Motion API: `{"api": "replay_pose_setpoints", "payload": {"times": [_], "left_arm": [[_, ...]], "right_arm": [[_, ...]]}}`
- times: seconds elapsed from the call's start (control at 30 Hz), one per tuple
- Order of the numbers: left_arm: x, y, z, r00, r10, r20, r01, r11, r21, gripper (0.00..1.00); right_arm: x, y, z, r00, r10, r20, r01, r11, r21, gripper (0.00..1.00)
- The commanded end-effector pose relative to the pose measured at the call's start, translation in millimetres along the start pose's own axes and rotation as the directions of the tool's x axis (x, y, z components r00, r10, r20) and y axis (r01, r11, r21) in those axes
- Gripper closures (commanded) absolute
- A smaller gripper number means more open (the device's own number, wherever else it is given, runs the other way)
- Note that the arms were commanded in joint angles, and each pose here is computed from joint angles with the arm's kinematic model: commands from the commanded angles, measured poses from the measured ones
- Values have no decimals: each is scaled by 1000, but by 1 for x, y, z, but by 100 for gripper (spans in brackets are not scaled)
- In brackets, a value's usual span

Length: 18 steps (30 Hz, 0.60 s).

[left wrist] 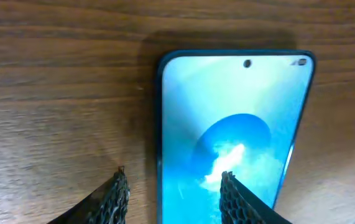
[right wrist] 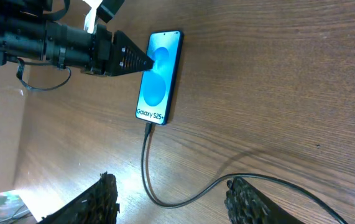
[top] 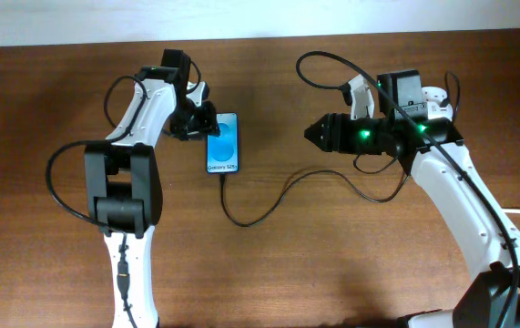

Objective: Plug charger to phone and switch on socket

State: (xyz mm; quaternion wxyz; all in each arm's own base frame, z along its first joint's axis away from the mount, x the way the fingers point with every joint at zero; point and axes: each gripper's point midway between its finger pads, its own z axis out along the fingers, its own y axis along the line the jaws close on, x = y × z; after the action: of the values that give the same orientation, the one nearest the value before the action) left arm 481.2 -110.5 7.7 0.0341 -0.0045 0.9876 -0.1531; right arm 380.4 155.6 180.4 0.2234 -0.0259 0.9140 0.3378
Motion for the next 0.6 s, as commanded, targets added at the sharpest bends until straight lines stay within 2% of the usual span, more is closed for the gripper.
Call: {"api": "replay_pose_setpoints", "payload": {"times": [0.0, 0.1, 0.2, 0.3, 0.4, 0.43, 0.47, 0.53, 0.57], "left_arm": [[5, 31, 7, 1000, -14, -22, 11, 990, -142, 50], [-12, 28, -21, 1000, -1, 26, 6, 985, -173, 51], [-48, 1, -111, 983, 42, 177, -9, 983, -185, 51], [-61, -32, -212, 922, 95, 375, -37, 986, -160, 51], [-43, -51, -282, 854, 126, 504, -58, 987, -148, 46], [-35, -55, -297, 844, 130, 521, -62, 987, -146, 41], [-31, -56, -301, 843, 130, 521, -62, 987, -146, 30], [-29, -55, -298, 852, 127, 508, -59, 987, -147, 0], [-29, -54, -297, 854, 126, 504, -59, 987, -147, 1]], "right_arm": [[-5, 5, -3, 1000, -23, 15, 23, 1000, 1, 41], [-6, 5, -3, 999, -39, 15, 39, 999, 1, 42], [-15, 8, -20, 996, -55, 65, 54, 999, 5, 43], [-37, -12, -83, 979, -22, 201, 10, 998, 62, 42], [-43, -51, -145, 942, 61, 330, -112, 984, 138, 42], [-46, -75, -171, 916, 84, 392, -166, 970, 179, 37], [-46, -105, -192, 888, 122, 443, -247, 940, 235, 37], [-40, -158, -224, 846, 139, 515, -373, 845, 383, 36], [-37, -184, -238, 835, 121, 536, -413, 781, 468, 34]]}}
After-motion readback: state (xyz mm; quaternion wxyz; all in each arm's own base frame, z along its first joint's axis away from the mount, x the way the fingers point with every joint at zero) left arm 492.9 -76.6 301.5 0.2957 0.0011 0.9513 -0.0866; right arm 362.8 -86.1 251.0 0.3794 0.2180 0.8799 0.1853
